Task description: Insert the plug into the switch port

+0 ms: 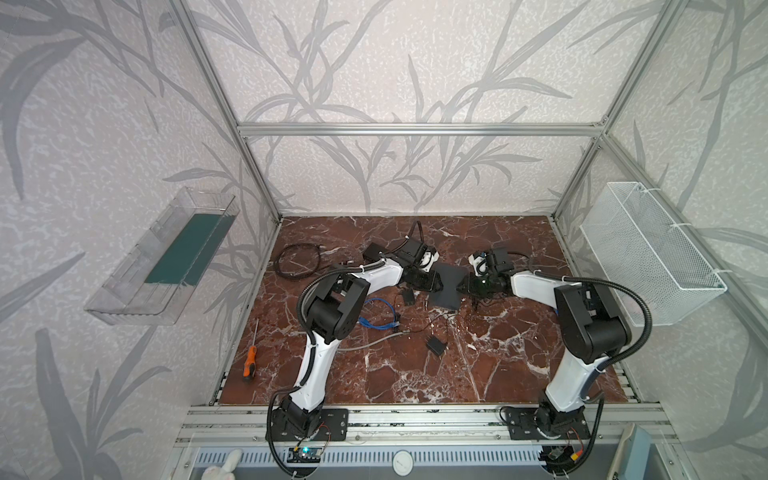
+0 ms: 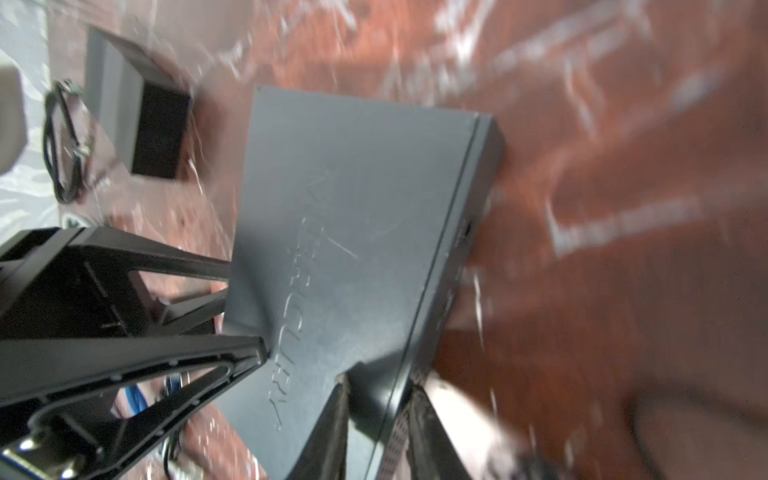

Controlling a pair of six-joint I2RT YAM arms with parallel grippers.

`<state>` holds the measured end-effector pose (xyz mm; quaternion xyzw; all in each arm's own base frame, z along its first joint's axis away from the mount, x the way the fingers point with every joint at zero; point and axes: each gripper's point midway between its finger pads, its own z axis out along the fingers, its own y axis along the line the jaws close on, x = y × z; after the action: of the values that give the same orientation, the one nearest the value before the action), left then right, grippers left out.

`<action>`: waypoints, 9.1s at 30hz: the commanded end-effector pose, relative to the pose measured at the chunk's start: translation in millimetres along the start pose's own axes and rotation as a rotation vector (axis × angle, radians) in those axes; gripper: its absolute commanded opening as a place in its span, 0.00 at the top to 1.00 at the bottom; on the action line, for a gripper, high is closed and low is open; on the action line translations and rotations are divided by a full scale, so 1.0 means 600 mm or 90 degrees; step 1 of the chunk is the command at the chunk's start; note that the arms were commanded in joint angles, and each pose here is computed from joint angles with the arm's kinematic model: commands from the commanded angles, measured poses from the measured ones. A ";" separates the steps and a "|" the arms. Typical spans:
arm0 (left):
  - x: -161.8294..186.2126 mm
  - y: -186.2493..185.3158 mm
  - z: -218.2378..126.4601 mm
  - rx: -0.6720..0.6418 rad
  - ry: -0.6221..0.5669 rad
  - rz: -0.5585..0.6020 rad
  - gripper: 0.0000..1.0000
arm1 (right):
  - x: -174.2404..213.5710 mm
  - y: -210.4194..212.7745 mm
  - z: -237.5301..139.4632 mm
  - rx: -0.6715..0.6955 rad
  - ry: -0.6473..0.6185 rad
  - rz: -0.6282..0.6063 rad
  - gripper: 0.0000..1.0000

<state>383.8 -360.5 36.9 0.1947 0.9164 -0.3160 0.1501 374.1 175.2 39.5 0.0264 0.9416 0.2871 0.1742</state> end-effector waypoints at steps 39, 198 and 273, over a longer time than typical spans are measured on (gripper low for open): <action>-0.054 0.037 -0.104 -0.164 0.005 0.101 0.36 | -0.229 -0.095 0.006 0.180 0.046 -0.408 0.65; -0.013 0.052 0.055 -0.007 0.197 -0.007 0.42 | -0.125 0.050 0.008 -0.025 -0.019 -0.841 0.83; -0.025 -0.003 0.060 0.083 0.190 0.049 0.41 | -0.101 -0.006 0.044 0.032 0.134 -0.941 0.99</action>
<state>439.8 -365.5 37.0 0.2560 0.9148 -0.3040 0.0724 416.7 153.9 19.1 -0.6197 0.7595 0.0856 0.1784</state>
